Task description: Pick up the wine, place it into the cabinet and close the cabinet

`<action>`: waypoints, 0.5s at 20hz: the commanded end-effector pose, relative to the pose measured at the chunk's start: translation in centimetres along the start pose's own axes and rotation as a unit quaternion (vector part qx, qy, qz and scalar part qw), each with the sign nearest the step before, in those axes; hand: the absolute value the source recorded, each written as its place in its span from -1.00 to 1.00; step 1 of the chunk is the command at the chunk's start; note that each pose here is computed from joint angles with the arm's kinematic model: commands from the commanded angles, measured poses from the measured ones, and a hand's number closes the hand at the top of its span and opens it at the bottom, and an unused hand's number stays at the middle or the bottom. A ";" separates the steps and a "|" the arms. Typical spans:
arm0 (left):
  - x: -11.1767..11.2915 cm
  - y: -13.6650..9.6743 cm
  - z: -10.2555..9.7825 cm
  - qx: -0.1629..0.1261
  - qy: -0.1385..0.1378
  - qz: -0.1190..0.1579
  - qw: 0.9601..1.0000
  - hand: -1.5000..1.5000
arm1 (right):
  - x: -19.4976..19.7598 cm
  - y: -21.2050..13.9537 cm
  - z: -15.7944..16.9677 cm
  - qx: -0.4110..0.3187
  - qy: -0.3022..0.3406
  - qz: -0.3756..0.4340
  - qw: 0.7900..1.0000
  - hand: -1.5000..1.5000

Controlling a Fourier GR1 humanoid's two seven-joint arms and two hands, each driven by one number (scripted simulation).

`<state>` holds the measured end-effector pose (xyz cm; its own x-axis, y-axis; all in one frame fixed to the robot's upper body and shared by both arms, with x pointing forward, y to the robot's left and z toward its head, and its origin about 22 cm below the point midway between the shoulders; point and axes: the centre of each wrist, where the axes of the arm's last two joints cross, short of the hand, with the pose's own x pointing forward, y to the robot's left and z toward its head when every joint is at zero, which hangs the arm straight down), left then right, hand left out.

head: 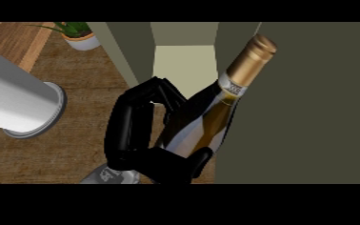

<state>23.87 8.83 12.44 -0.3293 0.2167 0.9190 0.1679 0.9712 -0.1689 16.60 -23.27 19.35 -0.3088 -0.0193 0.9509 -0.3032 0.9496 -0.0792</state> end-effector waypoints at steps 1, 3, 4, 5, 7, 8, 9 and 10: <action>0.6 -1.7 -2.2 0.018 -0.005 -0.009 1.000 1.00 | 1.1 0.4 1.2 0.014 -0.032 -0.010 0.999 -1.00; 0.1 -3.0 -3.0 0.022 -0.006 -0.020 1.000 1.00 | 2.2 1.1 1.0 0.015 -0.034 -0.015 0.999 -1.00; -0.6 -2.6 -3.8 0.034 -0.005 -0.023 0.999 1.00 | 1.9 0.4 2.1 0.006 -0.033 -0.006 0.999 -1.00; -1.2 -2.6 -3.0 0.030 0.003 -0.014 0.999 1.00 | 1.7 -0.3 3.0 0.009 -0.029 -0.003 1.000 -1.00; -2.6 -2.8 -2.1 0.027 -0.002 -0.028 0.999 1.00 | 1.7 1.8 2.7 0.008 -0.024 -0.011 1.000 -1.00; -1.2 -2.2 -3.1 0.029 -0.003 -0.030 0.999 1.00 | 2.4 0.4 3.8 0.011 -0.031 -0.010 0.999 -1.00; -1.7 -2.1 -4.3 0.031 -0.007 -0.041 0.999 1.00 | 1.9 -0.3 2.3 0.019 -0.032 -0.002 0.999 -1.00; -2.8 -2.1 -3.4 0.029 -0.003 -0.043 0.999 1.00 | 2.4 0.6 3.1 0.012 -0.025 -0.004 1.000 -1.00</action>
<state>26.77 6.07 12.55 -0.3413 0.1621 0.9259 0.1011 0.9856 -0.1353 16.35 -23.69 18.97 -0.3096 -0.0052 0.9509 -0.2989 0.9498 -0.0921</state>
